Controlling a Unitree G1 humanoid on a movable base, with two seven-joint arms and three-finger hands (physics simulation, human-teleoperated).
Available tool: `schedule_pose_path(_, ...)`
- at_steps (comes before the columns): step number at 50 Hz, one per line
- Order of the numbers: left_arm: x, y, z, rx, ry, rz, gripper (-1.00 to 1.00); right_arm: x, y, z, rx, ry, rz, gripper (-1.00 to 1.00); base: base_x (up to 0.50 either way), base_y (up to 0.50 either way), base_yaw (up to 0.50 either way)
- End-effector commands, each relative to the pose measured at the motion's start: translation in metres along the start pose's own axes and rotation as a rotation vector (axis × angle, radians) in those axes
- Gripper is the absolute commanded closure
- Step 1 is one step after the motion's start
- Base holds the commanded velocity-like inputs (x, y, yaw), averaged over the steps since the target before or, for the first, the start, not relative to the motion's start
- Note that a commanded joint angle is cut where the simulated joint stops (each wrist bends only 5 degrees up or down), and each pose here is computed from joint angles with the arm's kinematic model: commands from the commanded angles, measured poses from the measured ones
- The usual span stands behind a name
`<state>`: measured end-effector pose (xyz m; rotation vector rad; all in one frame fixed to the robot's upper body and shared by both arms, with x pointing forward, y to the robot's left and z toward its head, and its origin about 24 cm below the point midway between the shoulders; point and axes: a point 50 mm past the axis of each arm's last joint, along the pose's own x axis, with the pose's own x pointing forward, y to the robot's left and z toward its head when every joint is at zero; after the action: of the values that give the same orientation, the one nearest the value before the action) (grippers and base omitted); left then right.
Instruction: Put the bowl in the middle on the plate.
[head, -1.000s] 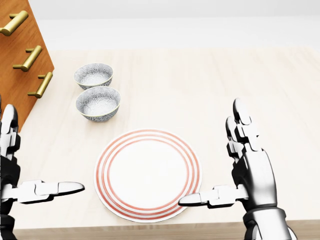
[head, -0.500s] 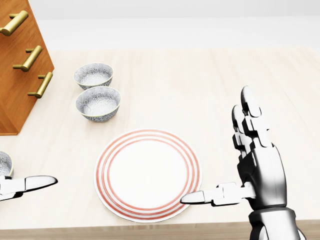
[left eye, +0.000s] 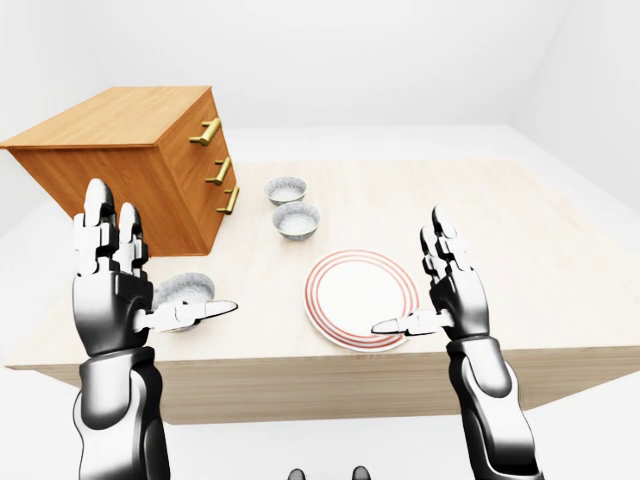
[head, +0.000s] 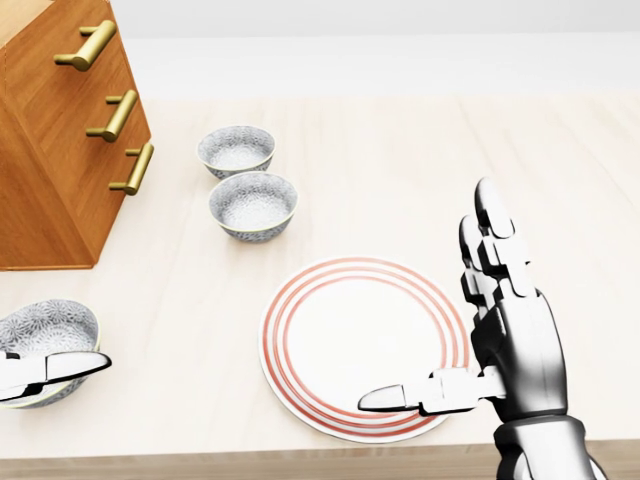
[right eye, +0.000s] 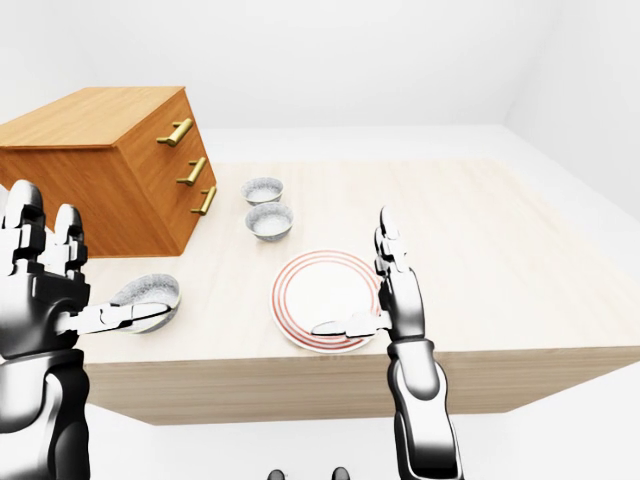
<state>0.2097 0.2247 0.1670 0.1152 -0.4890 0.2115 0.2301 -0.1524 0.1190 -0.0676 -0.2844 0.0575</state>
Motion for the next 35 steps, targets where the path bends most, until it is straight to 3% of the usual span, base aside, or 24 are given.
schedule_pose_path(1,-0.0001,-0.0002,-0.0017,-0.002,0.007,-0.002,-1.0,0.0,0.0009,-0.0009,0.001,0.004,0.005,-1.0,0.0,0.46,0.0)
schedule_pose_path(22,-0.001,-0.0008,-0.0018,-0.001,0.01,-0.005,-1.0,-0.0012,0.0021,-0.003,0.011,0.014,0.015,-1.0,0.0,0.46,0.0)
schedule_pose_path(35,-0.0005,-0.0009,-0.0004,0.0,0.003,-0.003,-1.0,0.0,0.0016,-0.0056,0.021,0.023,0.015,-1.0,0.0,0.11,0.0)
